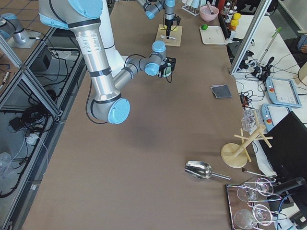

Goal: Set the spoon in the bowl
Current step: 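Grasp the spoon handle with the left gripper while the right drags the bowl closer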

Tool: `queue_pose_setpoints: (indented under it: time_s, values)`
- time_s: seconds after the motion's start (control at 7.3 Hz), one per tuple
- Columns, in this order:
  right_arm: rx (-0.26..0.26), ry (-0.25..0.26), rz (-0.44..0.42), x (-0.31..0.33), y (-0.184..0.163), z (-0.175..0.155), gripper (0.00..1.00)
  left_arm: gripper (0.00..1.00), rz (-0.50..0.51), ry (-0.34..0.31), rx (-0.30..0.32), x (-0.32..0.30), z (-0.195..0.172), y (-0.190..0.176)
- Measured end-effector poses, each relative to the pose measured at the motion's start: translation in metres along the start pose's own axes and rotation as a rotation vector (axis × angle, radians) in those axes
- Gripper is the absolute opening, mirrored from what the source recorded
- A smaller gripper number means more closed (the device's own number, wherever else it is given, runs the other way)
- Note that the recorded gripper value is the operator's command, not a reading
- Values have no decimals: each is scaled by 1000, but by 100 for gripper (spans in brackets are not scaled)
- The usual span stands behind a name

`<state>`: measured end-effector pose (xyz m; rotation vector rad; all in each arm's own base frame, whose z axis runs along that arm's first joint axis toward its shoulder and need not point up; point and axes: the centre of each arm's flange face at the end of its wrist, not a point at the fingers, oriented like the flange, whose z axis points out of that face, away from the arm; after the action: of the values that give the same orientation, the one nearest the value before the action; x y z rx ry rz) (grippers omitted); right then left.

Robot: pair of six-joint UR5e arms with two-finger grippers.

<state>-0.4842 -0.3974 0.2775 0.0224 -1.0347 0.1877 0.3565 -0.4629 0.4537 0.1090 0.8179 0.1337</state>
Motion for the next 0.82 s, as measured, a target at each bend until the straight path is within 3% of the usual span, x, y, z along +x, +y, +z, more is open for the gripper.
queue_pose_setpoints:
  time_s: [0.27,0.55,0.68,0.82]
  values:
    - [9,6,4,-43,39,17,0,20,3,-7,-1,0,3,1]
    - [10,12,6,-65,52,32,0,0,0,-18,4,-2,5,1]
    - [11,14,6,-71,54,37,0,0,-1,-24,7,-3,6,1]
    - [11,14,5,-75,56,40,46,0,1,-22,10,-2,5,0]
